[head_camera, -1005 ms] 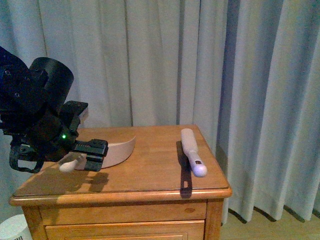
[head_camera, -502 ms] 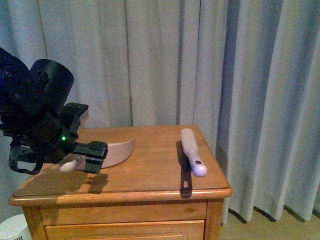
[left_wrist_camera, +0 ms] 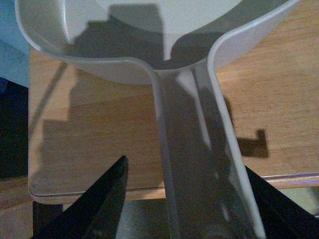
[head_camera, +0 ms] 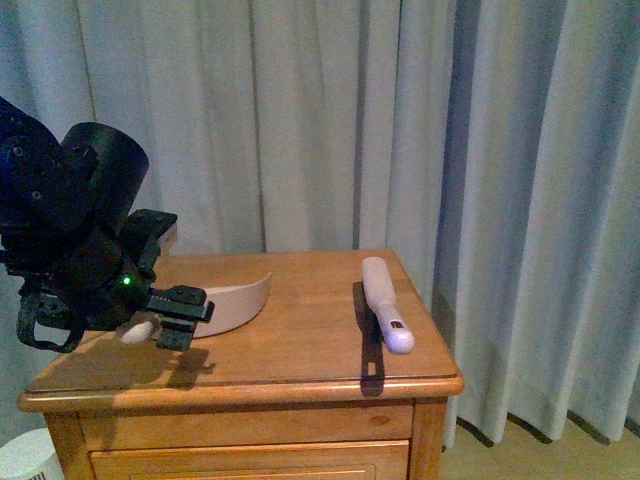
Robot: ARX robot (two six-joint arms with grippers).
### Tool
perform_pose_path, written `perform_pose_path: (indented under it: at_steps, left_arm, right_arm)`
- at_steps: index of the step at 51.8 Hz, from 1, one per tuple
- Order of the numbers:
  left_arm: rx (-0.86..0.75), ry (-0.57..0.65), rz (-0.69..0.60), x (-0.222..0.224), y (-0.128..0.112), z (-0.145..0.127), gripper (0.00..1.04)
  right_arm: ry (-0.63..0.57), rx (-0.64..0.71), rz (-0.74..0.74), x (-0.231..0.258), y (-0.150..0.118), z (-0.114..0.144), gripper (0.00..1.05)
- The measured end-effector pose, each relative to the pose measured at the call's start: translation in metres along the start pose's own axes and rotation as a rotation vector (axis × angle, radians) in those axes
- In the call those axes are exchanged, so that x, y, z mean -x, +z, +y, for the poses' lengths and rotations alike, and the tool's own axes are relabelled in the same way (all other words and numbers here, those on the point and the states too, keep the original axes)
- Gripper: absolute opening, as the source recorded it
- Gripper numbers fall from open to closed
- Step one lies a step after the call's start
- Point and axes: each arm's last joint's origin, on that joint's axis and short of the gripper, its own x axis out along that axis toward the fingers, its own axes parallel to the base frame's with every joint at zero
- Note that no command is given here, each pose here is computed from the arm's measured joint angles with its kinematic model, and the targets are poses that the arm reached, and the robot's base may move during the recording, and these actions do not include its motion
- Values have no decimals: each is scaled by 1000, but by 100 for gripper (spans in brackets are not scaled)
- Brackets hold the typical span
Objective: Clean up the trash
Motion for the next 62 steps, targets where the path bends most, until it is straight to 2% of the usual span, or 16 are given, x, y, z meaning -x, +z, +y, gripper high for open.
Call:
perform_pose_path:
  at_steps: [6, 10, 35, 46, 54, 62]
  left_arm:
    - [0, 0, 0, 0, 0, 0, 38]
    - [0, 3, 0, 0, 0, 0, 29]
    - [20, -9, -20, 4, -6, 7, 28]
    - [34, -13, -163, 44, -1, 15, 28]
    - [18, 23, -320, 92, 5, 21, 28]
    - [-8, 60, -471, 141, -1, 24, 28]
  right_arm:
    - [0, 0, 0, 0, 0, 0, 97]
    - [0, 0, 0, 0, 0, 0, 97]
    - [0, 0, 0, 0, 0, 0, 97]
    - [0, 0, 0, 0, 0, 0, 97]
    - [0, 0, 0, 0, 0, 0, 97]
    - [0, 0, 0, 0, 0, 0, 97]
